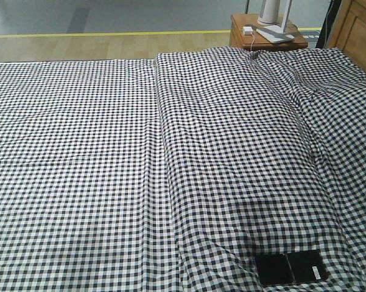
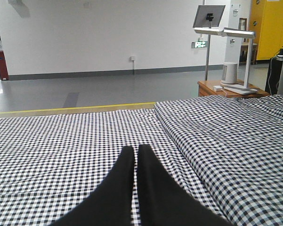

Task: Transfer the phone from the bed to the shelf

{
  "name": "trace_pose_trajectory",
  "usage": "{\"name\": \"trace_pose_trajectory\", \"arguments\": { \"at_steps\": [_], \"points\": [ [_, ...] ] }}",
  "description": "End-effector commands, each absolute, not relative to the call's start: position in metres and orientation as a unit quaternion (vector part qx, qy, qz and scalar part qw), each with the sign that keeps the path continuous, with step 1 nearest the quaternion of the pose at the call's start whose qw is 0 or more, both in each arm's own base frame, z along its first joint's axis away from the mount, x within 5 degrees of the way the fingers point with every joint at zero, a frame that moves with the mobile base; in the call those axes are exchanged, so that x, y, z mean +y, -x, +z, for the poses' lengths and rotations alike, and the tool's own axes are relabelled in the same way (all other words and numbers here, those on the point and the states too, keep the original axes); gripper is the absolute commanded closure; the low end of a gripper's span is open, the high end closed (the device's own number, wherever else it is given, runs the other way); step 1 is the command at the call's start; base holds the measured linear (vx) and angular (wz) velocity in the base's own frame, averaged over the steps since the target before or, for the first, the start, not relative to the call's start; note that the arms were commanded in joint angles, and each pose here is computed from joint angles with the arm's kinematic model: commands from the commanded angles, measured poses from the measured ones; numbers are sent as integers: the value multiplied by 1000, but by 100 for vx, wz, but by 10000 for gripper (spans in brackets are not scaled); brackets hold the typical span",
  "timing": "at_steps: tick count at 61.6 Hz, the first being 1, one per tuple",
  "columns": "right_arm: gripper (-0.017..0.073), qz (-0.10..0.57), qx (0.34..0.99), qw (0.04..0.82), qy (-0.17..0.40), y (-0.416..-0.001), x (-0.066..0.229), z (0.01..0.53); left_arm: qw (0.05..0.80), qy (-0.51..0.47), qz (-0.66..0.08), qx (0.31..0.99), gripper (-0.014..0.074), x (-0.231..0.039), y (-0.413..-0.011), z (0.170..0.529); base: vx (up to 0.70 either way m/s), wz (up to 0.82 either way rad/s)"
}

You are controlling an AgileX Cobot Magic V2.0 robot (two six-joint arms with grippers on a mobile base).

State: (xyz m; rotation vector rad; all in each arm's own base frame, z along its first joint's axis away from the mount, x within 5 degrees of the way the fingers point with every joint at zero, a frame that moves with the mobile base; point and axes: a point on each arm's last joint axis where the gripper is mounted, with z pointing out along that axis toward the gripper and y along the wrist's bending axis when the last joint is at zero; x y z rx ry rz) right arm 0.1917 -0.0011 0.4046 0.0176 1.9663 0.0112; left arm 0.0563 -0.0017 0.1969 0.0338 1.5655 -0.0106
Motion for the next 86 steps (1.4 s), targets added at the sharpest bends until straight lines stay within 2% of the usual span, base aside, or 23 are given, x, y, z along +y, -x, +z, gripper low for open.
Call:
{"name": "trace_pose_trajectory", "arguments": {
  "at_steps": [1, 14, 25, 34, 52, 63, 74, 86],
  "points": [
    [-137, 10, 812, 583, -20, -191, -2, 426, 746, -7, -11, 666, 592, -1, -54, 212, 0, 0],
    [-129, -8, 833, 551, -52, -203, -15, 450, 746, -7, -11, 666, 592, -1, -54, 212, 0, 0],
    [-123, -38, 871, 481, -94, -227, -50, 452, 746, -7, -11, 666, 592, -1, -54, 212, 0, 0],
    [-115, -14, 891, 440, -109, -255, -79, 434, 746, -7, -11, 666, 592, -1, -54, 212, 0, 0],
    [-102, 53, 939, 310, -140, -317, -153, 332, 746, -7, -11, 666, 592, -1, -54, 212, 0, 0],
    [-97, 107, 952, 254, -131, -336, -191, 263, 746, -7, -11, 666, 592, -1, -54, 212, 0, 0],
    [-92, 184, 952, 214, -122, -343, -213, 199, 746, -7, -11, 666, 592, -1, -54, 212, 0, 0],
    [-85, 262, 945, 174, -85, -347, -216, 139, 746, -7, -11, 666, 592, -1, -54, 212, 0, 0]
  ]
}}
